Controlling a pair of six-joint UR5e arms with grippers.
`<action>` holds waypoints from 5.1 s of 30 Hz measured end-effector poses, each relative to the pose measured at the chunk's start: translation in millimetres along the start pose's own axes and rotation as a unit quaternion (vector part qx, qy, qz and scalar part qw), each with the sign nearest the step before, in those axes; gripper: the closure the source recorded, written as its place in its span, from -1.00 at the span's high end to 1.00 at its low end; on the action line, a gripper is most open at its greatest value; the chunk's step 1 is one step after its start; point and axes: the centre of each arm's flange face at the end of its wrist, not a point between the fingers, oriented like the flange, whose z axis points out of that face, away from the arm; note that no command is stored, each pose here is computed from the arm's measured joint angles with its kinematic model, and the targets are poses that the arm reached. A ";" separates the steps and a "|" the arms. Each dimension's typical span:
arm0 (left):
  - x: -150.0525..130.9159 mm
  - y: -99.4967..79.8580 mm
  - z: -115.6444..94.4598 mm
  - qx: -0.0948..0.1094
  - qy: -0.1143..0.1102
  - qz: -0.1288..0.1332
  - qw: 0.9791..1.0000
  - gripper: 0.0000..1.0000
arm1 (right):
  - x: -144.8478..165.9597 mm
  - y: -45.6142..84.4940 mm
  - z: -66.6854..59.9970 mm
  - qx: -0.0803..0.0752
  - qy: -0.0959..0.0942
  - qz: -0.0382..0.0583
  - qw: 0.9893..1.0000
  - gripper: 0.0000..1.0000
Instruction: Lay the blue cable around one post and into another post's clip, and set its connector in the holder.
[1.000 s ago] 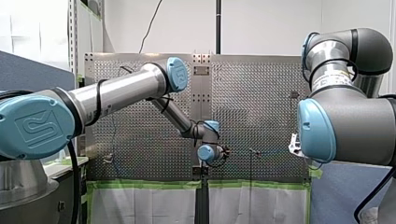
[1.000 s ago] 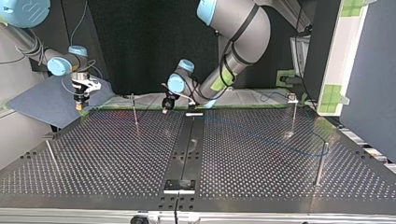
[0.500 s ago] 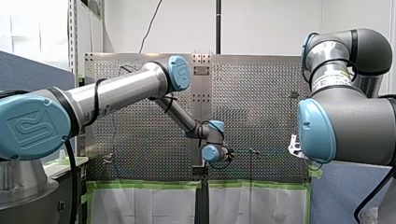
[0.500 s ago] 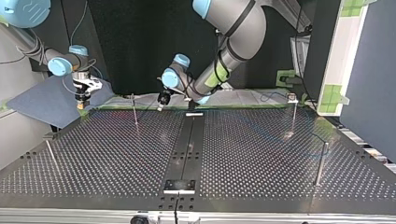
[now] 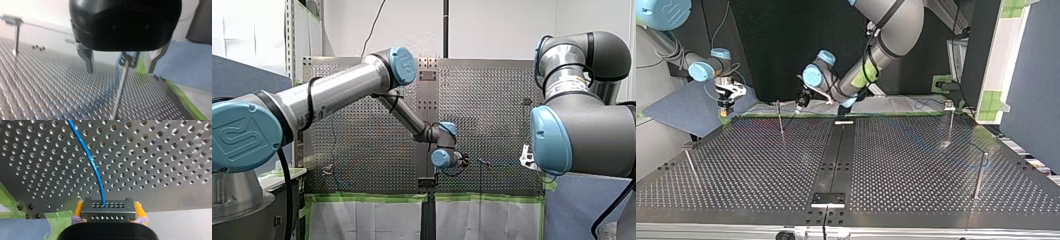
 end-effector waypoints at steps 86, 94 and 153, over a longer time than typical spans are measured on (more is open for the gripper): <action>-10.0 -68.0 -131.5 -0.066 0.026 0.011 0.997 1.00 | -11.3 -3.3 -0.4 0.011 -0.006 0.043 0.999 -1.00; -23.4 -67.3 -166.1 -0.097 0.049 0.012 0.994 1.00 | -12.2 -4.5 -0.8 0.014 -0.009 0.049 0.999 -1.00; -132.6 9.8 -332.8 -0.189 -0.042 -0.089 0.977 0.95 | -18.4 -20.0 0.9 0.034 -0.008 0.057 0.998 -1.00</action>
